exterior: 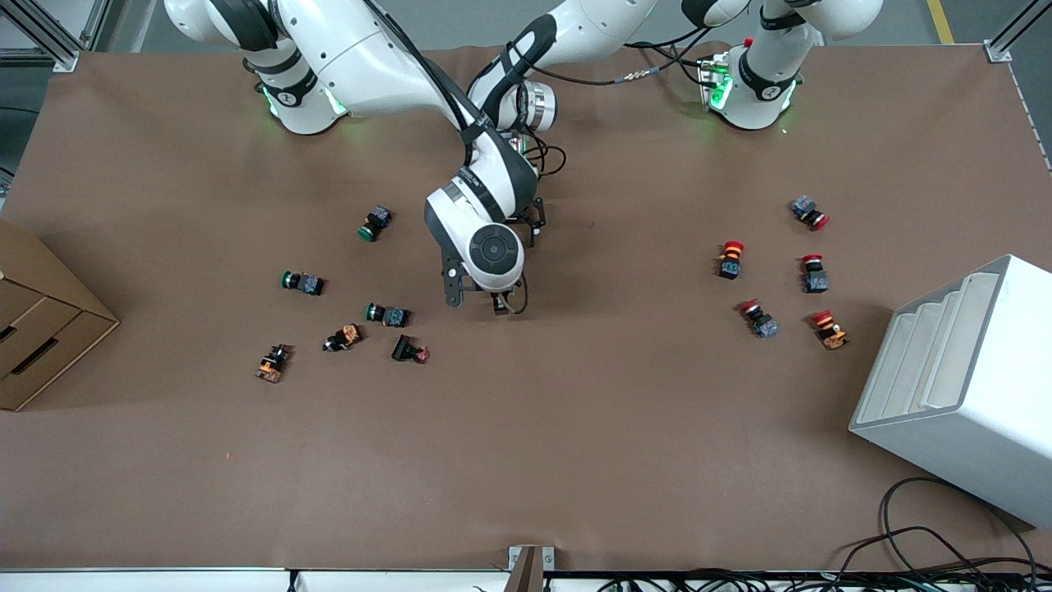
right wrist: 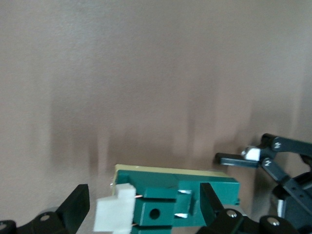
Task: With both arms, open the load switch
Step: 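Reach the right gripper over the white switch lever, then press the white lever down with the right gripper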
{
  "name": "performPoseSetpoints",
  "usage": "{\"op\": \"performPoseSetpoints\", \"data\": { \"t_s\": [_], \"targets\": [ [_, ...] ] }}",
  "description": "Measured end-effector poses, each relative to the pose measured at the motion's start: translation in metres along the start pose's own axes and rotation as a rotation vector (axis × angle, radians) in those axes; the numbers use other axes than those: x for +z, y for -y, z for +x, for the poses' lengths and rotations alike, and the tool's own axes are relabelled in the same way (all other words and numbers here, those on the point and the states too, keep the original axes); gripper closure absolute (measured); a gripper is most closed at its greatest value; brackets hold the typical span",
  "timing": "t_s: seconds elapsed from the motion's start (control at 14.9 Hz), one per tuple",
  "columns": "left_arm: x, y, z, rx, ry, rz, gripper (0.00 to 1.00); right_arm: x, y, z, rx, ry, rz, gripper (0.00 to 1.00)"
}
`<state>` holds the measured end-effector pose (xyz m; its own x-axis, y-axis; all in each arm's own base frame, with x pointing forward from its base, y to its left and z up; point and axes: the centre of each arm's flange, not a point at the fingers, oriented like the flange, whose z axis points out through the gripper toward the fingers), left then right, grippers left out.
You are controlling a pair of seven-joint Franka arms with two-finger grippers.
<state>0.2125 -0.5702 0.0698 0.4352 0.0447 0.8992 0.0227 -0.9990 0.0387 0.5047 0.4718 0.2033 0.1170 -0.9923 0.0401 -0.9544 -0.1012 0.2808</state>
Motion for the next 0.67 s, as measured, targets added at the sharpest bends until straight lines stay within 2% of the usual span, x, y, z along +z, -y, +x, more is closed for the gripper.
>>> {"op": "performPoseSetpoints", "data": {
  "t_s": [0.4, 0.67],
  "targets": [
    [0.000, 0.000, -0.001, -0.013, -0.008, 0.001, 0.00, -0.010, -0.008, -0.009, 0.021, -0.013, -0.039, 0.00],
    [-0.001, 0.001, -0.003, 0.026, -0.008, 0.000, 0.00, -0.020, -0.017, -0.018, 0.011, -0.009, -0.087, 0.00]
  ]
}}
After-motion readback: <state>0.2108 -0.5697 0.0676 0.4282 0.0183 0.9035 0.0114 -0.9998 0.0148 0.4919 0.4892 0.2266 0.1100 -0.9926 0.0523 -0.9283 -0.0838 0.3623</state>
